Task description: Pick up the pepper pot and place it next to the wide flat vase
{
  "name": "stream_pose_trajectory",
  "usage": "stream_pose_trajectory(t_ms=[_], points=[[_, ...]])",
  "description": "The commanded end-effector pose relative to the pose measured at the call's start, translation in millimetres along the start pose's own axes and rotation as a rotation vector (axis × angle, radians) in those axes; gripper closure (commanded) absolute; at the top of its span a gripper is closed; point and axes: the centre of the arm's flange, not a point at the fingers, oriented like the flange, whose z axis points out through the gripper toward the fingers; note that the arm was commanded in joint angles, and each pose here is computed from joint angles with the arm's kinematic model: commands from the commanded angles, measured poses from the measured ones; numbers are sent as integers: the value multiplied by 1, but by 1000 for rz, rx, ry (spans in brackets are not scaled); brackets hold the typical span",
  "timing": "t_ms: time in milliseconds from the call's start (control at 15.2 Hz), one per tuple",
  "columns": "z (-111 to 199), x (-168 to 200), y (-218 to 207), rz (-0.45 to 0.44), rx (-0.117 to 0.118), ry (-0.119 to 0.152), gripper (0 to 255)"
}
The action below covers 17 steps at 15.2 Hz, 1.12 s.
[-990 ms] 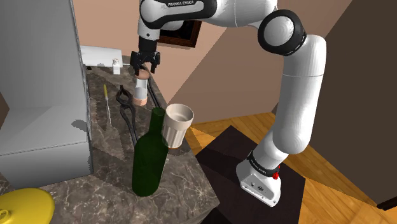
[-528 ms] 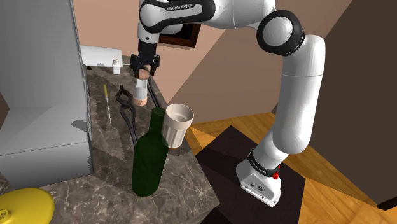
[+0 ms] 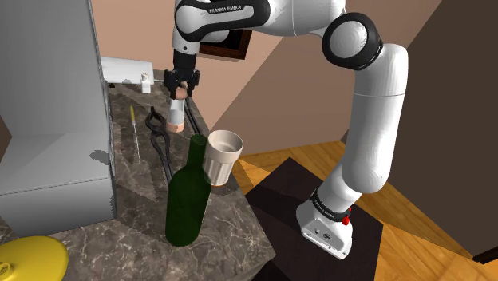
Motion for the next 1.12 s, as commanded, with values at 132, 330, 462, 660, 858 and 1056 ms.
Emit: stream_pose_trajectory(t_ms=[132,330,462,660,858,1056], points=[[0,0,0,0,0,0,255],[-5,0,0,0,0,0,255],[-16,-1,-1,0,0,0,255],[-31,-3,-2,0,0,0,255],[-47,-4,-3,0,0,0,255],[-63,-5,-5,0,0,0,255]])
